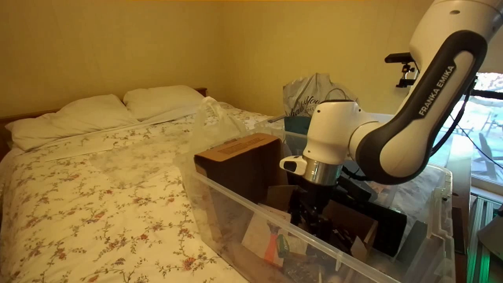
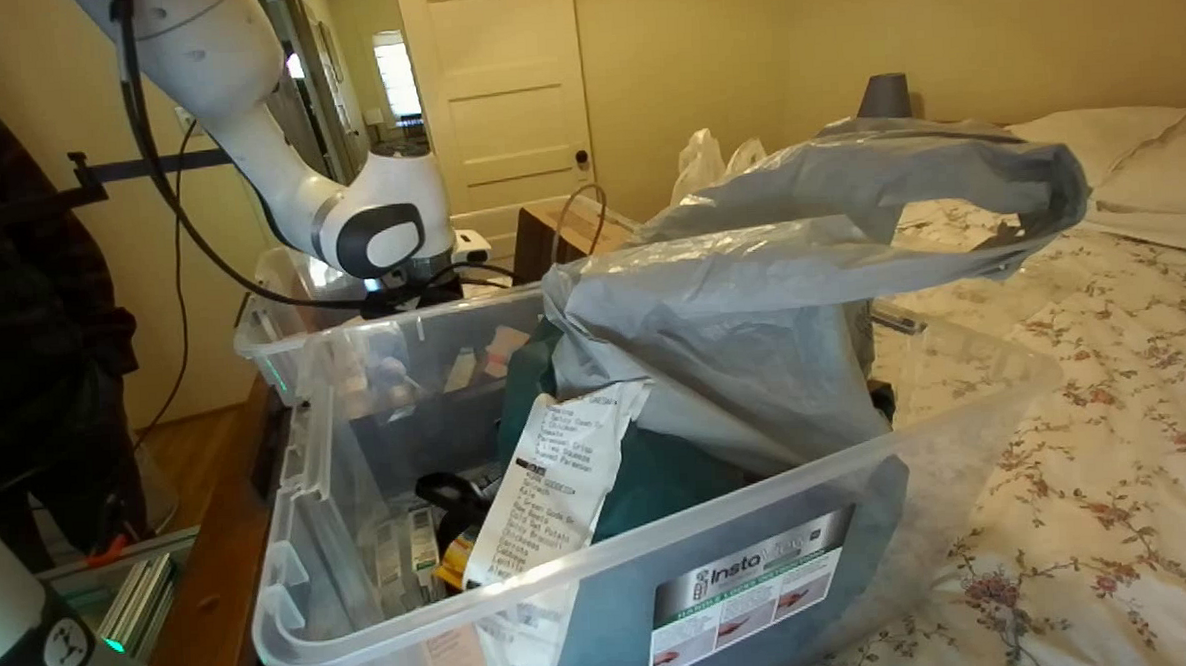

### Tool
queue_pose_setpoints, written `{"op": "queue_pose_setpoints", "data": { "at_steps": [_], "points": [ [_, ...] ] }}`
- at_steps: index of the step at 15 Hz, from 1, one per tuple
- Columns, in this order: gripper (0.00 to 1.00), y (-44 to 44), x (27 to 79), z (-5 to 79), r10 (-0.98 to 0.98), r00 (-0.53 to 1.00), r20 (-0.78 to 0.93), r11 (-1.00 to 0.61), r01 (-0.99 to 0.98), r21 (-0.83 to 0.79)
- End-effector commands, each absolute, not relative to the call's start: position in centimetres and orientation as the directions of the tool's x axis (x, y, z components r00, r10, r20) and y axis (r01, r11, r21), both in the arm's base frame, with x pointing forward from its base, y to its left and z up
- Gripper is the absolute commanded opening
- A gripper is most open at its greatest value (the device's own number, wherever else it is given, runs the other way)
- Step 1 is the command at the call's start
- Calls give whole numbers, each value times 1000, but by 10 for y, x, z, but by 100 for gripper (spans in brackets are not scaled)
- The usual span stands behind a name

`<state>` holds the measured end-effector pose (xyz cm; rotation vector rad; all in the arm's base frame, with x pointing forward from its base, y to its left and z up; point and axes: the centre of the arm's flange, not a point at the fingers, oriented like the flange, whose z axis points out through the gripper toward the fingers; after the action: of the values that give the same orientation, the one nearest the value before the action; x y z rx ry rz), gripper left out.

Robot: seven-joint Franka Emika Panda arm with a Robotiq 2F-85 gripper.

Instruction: Pick up the white and green box from the container on the left and put it in the container on the right.

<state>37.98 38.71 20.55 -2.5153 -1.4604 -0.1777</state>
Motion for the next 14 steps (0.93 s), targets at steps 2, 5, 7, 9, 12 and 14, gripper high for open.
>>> {"op": "queue_pose_setpoints", "data": {
  "at_steps": [2, 5, 7, 9, 12, 14],
  "points": [
    [100, 405, 380, 169, 829, 528, 185, -521, 849, -87],
    [74, 409, 383, 155, 837, 524, 158, -519, 851, -78],
    [62, 412, 386, 150, 841, 521, 149, -516, 854, -70],
    [47, 412, 388, 152, 840, 522, 147, -520, 852, -55],
    [28, 405, 388, 169, 836, 532, 132, -534, 845, -18],
    [26, 399, 387, 187, 836, 536, 118, -540, 842, -2]
  ]
}}
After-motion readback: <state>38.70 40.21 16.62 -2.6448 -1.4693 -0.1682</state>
